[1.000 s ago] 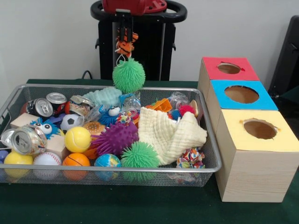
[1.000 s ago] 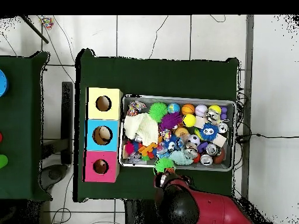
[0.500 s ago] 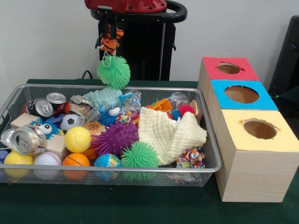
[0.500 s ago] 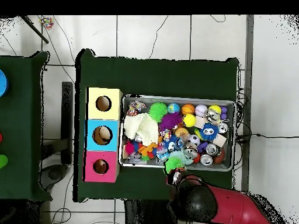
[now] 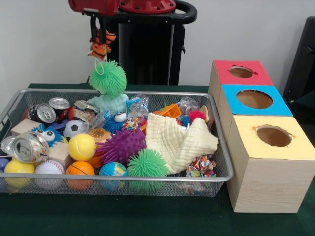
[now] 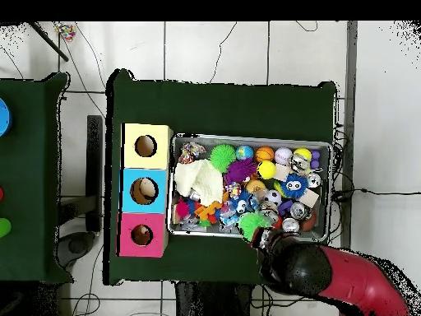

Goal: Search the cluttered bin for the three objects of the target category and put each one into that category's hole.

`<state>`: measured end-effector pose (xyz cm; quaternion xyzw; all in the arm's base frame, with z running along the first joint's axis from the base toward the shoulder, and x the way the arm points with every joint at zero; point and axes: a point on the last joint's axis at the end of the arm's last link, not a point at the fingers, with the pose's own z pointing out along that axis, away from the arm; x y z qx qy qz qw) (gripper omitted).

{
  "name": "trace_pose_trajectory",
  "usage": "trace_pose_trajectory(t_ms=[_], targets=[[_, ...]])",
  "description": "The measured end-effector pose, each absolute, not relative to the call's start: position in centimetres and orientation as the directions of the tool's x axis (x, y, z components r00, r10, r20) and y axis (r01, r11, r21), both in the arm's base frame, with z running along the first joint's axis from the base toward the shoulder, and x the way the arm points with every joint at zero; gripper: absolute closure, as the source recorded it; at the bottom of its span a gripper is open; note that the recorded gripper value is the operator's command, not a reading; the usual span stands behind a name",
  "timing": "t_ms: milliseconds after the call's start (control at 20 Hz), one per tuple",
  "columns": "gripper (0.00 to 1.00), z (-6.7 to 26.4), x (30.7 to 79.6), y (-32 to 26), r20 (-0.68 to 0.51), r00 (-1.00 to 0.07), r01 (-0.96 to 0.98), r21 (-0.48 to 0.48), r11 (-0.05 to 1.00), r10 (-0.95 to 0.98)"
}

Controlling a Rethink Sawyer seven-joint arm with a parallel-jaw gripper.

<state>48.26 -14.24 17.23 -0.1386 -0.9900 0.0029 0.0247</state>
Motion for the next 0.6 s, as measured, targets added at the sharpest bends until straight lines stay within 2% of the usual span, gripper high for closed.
trace_pose_trajectory(t_ms=[600], targets=[[1.00,17.8,52.6,-17.6,0.066,-0.953,0.297,0.001,0.955,0.296]])
